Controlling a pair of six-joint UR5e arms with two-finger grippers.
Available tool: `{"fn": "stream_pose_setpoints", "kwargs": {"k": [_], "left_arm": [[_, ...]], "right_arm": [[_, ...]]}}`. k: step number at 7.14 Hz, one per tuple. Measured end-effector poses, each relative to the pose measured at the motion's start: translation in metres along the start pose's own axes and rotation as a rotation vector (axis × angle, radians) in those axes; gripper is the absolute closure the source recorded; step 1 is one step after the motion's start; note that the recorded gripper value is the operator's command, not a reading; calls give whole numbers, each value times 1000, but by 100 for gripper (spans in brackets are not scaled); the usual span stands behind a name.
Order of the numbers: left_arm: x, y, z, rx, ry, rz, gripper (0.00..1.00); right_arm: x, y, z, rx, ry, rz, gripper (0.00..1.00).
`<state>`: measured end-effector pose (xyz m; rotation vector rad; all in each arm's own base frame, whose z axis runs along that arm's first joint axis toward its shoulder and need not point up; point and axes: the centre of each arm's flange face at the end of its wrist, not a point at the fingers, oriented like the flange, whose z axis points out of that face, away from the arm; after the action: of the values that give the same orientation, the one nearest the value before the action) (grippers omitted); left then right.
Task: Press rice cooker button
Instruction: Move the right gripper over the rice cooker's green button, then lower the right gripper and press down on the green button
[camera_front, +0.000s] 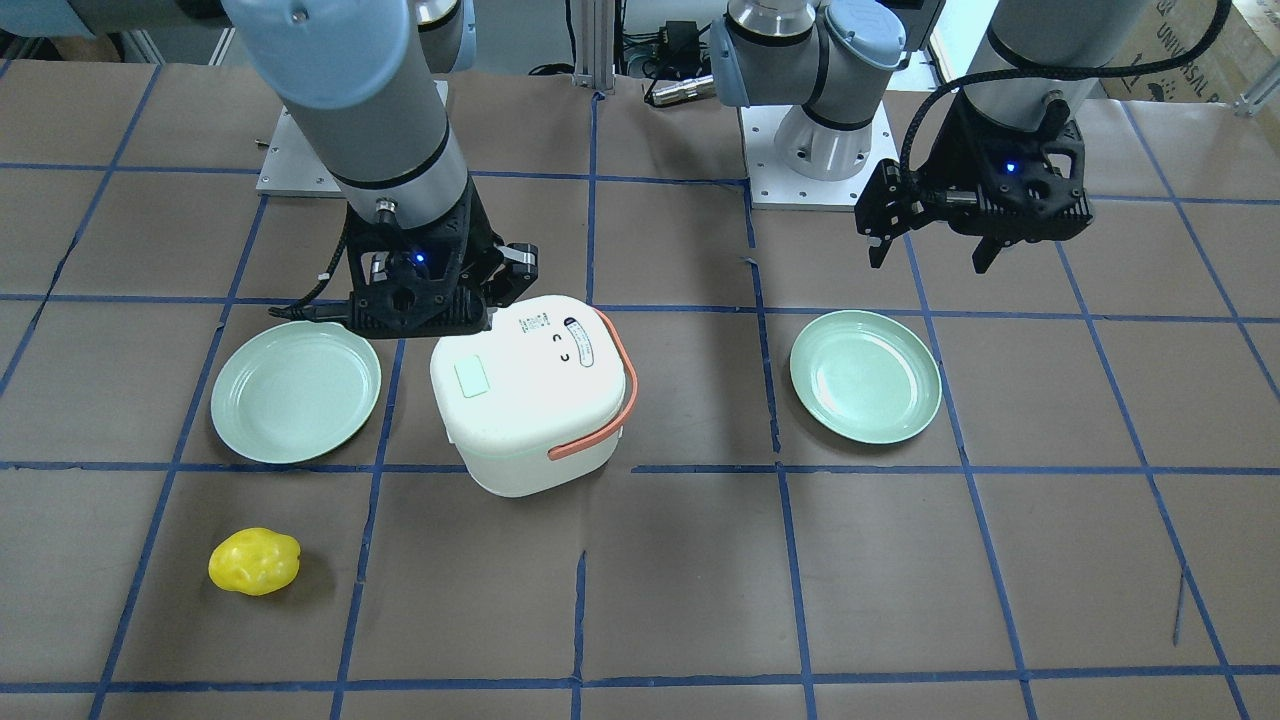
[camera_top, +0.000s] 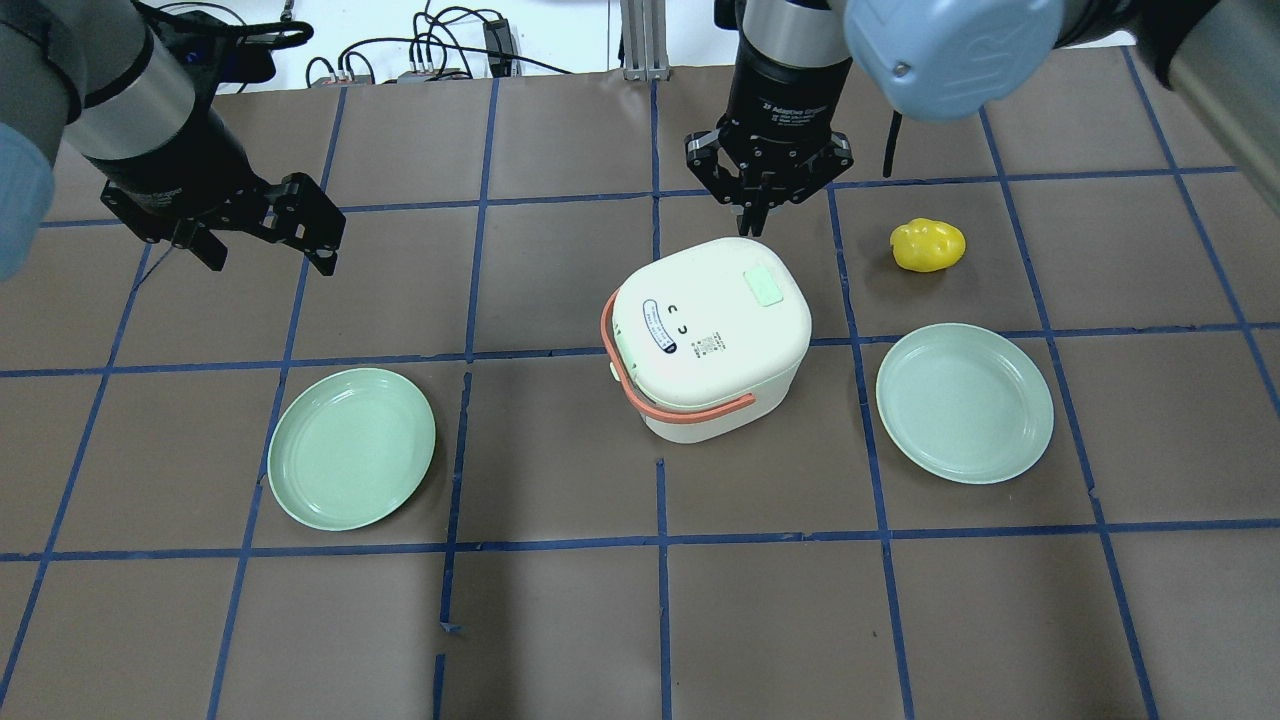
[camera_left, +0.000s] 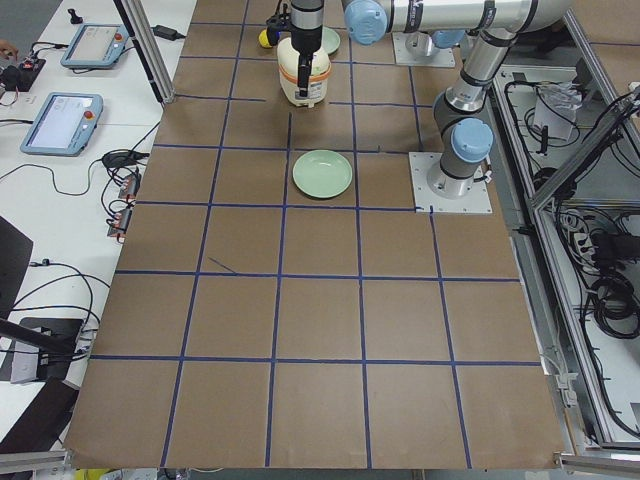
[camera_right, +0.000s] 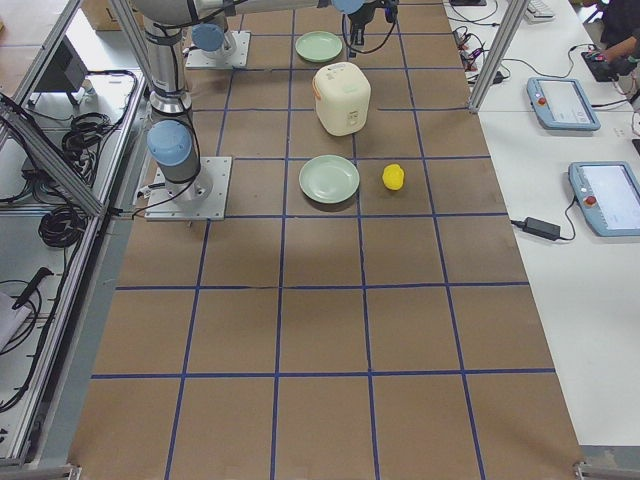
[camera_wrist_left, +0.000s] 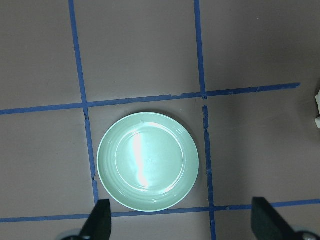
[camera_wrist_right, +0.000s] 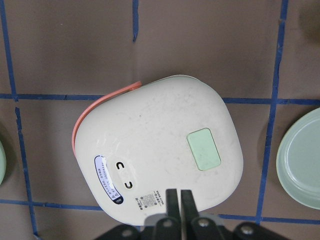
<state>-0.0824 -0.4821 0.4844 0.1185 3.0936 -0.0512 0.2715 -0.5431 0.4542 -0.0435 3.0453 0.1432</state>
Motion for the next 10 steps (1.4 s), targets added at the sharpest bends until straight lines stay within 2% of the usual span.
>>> {"fn": "stream_pose_setpoints", "kwargs": {"k": [2, 5, 10], "left_arm": [[0, 0, 0, 0, 0, 0, 0], [0, 0, 0, 0, 0, 0, 0], [0, 0, 0, 0, 0, 0, 0]], "right_arm": [[-1, -5, 16, -27, 21, -17, 93], [14, -13, 53, -60, 96, -109, 93], [20, -13, 84, -65, 111, -139, 92]]}}
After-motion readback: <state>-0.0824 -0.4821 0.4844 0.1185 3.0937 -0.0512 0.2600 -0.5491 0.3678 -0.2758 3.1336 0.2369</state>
